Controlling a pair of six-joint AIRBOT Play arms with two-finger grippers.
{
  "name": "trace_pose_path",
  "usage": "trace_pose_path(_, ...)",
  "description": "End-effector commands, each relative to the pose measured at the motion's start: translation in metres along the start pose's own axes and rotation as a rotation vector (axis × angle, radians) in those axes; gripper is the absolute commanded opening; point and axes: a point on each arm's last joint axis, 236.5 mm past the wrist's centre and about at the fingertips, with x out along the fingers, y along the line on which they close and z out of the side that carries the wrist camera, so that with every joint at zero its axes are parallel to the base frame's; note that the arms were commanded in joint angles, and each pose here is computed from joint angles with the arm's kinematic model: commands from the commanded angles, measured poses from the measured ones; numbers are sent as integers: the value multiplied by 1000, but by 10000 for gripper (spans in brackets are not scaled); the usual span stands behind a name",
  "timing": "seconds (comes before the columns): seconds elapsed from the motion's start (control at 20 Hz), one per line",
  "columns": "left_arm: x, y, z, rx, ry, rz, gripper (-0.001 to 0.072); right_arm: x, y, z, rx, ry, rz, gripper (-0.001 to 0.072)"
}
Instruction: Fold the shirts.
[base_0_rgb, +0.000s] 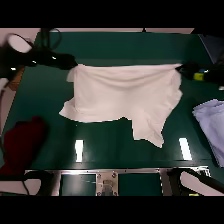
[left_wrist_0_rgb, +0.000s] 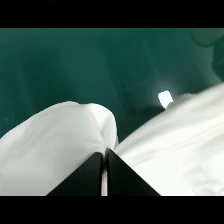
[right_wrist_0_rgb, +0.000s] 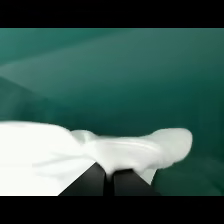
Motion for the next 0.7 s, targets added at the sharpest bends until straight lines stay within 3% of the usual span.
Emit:
trace_pose_path(0.0, 86, 29, -14, -138, -38, -34, 24, 86, -65, -45, 157, 99, -73, 19)
trace_pose_path(0.05, 91, 35, -13, -157, -52, -26, 26, 98, -72, -46, 175, 118, -72, 27)
trace_pose_path(0.1, 90, 40, -12, -154, -57, -16, 186, 106, -74, -47, 178, 139, -67, 140)
trace_pose_path(0.15, 85, 40, -11, -157, -50, -24, 533, 107, -74, -45, 176, 150, -57, 250)
trace_pose_path(0.2, 75, 39, -12, -152, -14, -52, 694, 101, -72, -39, 165, 162, -43, 284)
trace_pose_path(0.25, 61, 39, -13, -147, 28, -81, 658, 90, -72, -33, 138, 185, -38, 283)
trace_pose_path(0.4, -3, 57, -27, -140, 191, -148, 658, 28, -101, -34, 124, 292, -83, 283)
trace_pose_path(0.65, -76, 103, -76, -345, 371, -190, 657, -36, -163, -104, 346, 391, -163, 363)
